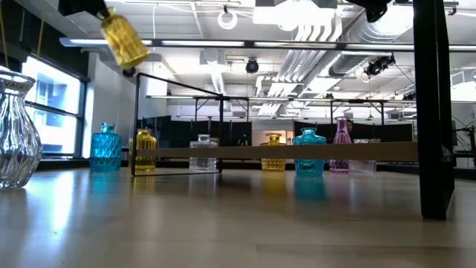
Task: Sort vases onto shelf
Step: Put the bottom left yellow crystal vase on the shelf
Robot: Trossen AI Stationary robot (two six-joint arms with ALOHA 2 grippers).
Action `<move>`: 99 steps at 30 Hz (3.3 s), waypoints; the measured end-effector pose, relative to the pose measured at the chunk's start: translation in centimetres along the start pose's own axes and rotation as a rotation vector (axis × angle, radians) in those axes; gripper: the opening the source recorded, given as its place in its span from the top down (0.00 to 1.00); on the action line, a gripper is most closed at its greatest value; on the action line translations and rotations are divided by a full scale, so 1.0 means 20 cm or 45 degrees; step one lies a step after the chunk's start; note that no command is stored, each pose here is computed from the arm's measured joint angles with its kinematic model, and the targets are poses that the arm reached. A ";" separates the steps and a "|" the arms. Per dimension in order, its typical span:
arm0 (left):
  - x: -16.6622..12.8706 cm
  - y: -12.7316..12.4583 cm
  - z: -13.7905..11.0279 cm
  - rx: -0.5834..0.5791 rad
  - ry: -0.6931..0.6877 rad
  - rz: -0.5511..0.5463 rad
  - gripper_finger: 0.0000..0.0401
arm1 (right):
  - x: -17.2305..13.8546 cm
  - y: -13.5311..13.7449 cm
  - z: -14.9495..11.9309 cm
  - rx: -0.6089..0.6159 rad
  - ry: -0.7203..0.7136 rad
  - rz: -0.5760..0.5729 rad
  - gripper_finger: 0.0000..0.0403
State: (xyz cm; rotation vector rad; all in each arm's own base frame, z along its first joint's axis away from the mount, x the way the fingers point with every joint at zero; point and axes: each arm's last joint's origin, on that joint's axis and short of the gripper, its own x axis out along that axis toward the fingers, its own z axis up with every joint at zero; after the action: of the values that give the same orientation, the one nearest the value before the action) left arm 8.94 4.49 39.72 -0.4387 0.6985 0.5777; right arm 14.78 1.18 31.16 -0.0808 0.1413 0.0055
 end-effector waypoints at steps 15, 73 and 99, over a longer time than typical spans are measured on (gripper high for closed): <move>0.25 -0.30 0.21 0.218 -0.121 -0.390 0.98 | 0.00 0.00 0.00 0.000 0.000 0.000 0.61; 1.00 -0.50 0.16 0.445 0.733 -0.144 0.98 | 0.25 0.03 -0.17 0.103 0.372 -0.084 0.61; 1.12 -0.51 0.12 0.494 0.832 -0.067 0.98 | 0.25 0.03 -0.17 0.143 0.370 -0.066 0.61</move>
State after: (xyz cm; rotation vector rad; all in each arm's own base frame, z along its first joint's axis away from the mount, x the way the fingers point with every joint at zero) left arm 30.40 5.91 27.46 -0.2757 1.3903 0.2272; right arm 19.31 1.48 26.98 0.0272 0.4298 -0.0660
